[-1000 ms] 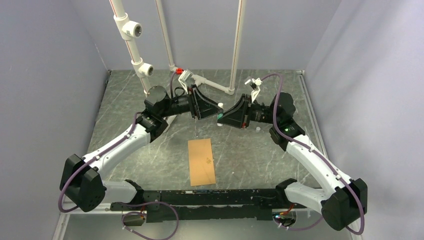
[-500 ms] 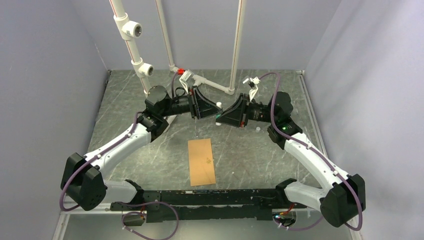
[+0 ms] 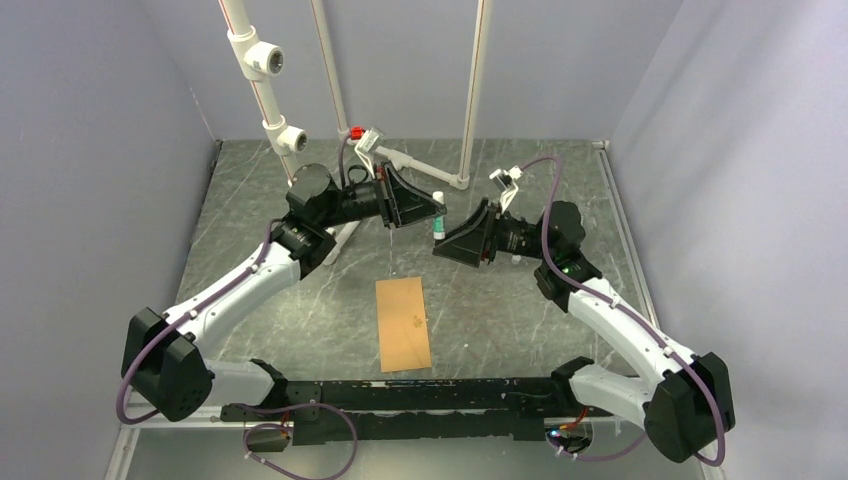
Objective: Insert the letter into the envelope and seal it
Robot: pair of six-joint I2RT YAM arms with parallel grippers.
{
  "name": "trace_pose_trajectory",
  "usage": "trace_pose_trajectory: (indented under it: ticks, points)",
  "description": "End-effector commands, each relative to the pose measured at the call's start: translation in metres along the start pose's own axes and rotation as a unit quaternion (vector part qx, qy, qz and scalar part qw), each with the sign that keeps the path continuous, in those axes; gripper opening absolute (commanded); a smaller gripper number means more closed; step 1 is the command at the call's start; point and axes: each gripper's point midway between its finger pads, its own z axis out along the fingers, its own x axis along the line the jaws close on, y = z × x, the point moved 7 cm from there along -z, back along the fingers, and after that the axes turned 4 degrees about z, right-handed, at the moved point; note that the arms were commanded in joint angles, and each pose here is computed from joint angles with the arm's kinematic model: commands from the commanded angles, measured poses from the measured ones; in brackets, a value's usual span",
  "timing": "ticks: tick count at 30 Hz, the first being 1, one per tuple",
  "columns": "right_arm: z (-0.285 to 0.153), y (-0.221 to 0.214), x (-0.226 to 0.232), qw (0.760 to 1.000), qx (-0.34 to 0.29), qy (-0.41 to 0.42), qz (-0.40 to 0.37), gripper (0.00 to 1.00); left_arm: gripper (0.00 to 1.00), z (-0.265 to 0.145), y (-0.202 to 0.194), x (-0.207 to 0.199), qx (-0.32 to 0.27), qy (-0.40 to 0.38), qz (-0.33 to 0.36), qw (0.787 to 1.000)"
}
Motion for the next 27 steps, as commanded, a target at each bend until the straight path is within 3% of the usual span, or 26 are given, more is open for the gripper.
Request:
trace_pose_trajectory:
  ticks: [1,14,23,27]
  points:
    - [-0.002,0.009,0.019,0.998,-0.049,0.033,-0.014,0.52,0.03,-0.001,0.027,-0.028,-0.039,-0.028,0.034,0.998]
    - [0.002,0.022,0.029,0.994,-0.083,0.057,-0.038,0.51,0.02,-0.002,0.026,-0.028,-0.046,-0.029,0.026,0.998]
    - [0.011,0.031,0.025,0.994,-0.093,0.026,-0.052,0.16,0.02,-0.002,0.025,-0.026,-0.048,-0.017,0.025,0.998]
    - [0.011,0.032,0.009,0.990,-0.114,-0.036,-0.076,0.07,0.02,-0.005,0.021,-0.013,-0.048,0.036,0.023,0.998]
